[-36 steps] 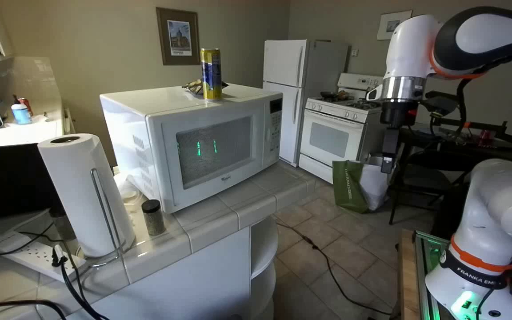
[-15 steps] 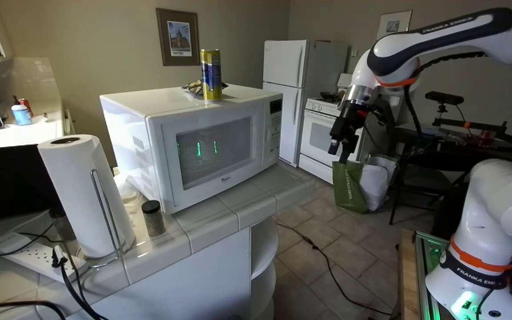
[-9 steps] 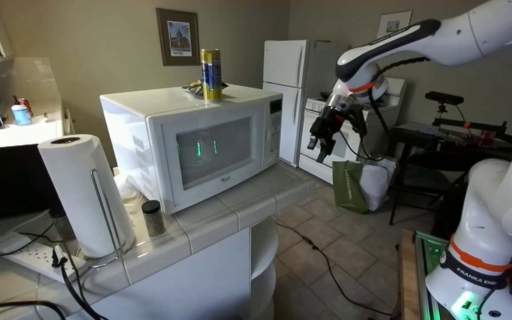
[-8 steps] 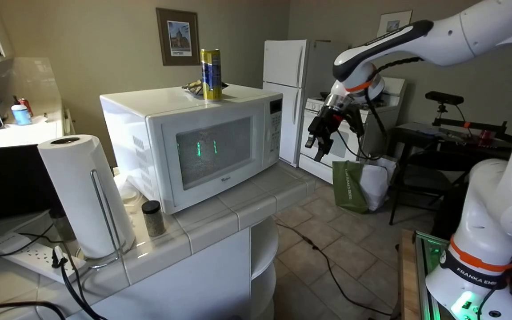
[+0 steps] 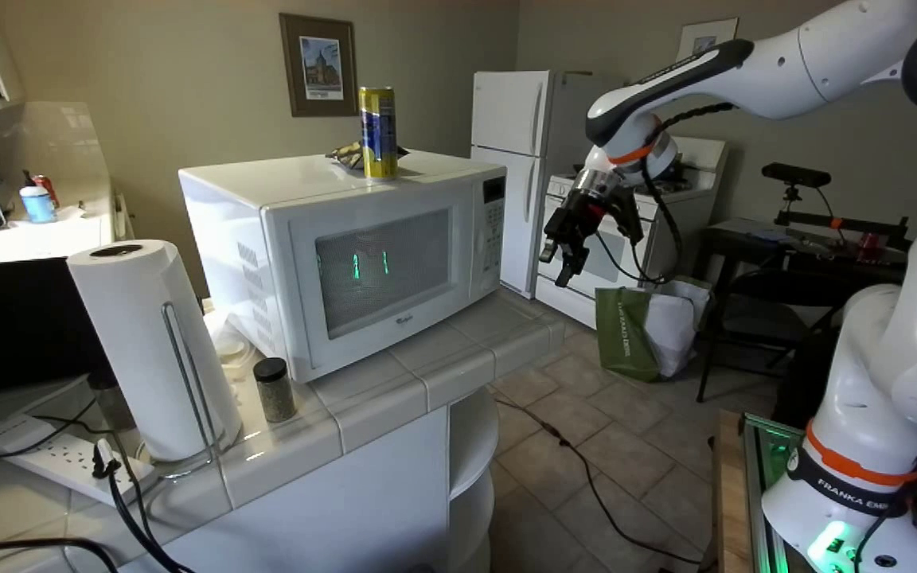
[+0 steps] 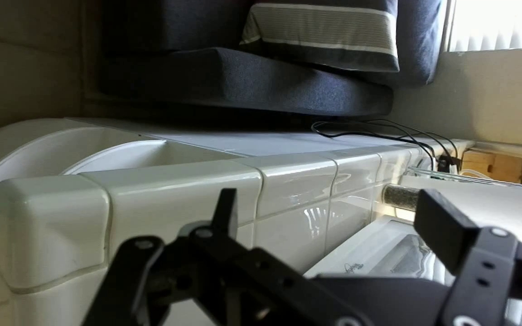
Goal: Press the button on the bottom right to open the microwave door
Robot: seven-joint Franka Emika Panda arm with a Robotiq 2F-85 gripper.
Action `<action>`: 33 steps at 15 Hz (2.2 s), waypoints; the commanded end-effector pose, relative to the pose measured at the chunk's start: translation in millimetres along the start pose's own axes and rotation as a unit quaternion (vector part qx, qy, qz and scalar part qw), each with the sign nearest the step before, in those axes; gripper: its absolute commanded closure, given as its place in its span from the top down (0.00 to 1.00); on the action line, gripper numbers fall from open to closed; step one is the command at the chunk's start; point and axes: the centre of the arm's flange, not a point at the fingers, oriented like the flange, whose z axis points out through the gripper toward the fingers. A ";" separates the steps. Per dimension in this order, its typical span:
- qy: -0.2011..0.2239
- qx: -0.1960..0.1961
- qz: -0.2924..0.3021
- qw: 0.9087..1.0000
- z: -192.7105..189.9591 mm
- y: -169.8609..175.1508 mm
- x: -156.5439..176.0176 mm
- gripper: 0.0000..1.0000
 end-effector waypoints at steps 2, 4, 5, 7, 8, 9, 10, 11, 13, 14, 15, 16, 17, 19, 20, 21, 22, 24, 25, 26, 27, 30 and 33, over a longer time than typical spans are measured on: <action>0.024 0.043 0.024 0.999 1.9 22.4 18.6 1.00; 0.042 0.073 0.034 0.996 3.5 41.1 27.0 1.00; 0.055 0.093 0.028 0.994 4.4 50.1 30.8 0.75; 0.082 0.118 0.042 0.989 6.8 71.3 35.8 0.66; 0.094 0.128 0.050 0.986 7.3 82.3 36.8 0.56; 0.106 0.138 0.055 0.983 8.7 92.5 38.5 0.49; 0.121 0.150 0.058 0.980 9.1 101.9 39.3 0.42; 0.142 0.165 0.056 0.975 9.4 110.5 41.0 0.33; 0.181 0.194 0.062 0.962 11.4 122.8 45.1 0.19; 0.200 0.200 0.067 0.957 13.5 129.0 47.5 0.11; 0.219 0.211 0.086 0.949 17.8 134.6 50.6 0.04; 0.236 0.210 0.089 0.945 20.6 138.9 52.2 0.00; 0.250 0.206 0.093 0.942 25.7 142.2 52.9 0.00; 0.274 0.194 0.106 0.936 38.0 148.3 55.6 0.00; 0.284 0.190 0.111 0.933 43.8 150.3 57.2 0.00; 0.293 0.190 0.117 0.930 48.9 151.3 58.3 0.00; 0.301 0.193 0.124 0.926 53.9 151.6 60.1 0.00; 0.312 0.198 0.136 0.919 62.5 150.9 62.9 0.00; 0.317 0.204 0.137 0.916 66.5 149.4 63.6 0.00; 0.321 0.208 0.138 0.914 69.7 148.7 64.7 0.00; 0.326 0.211 0.139 0.911 72.6 148.3 65.9 0.00; 0.342 0.216 0.135 0.904 78.6 148.5 69.9 0.00; 0.355 0.218 0.130 0.900 81.3 150.0 71.8 0.00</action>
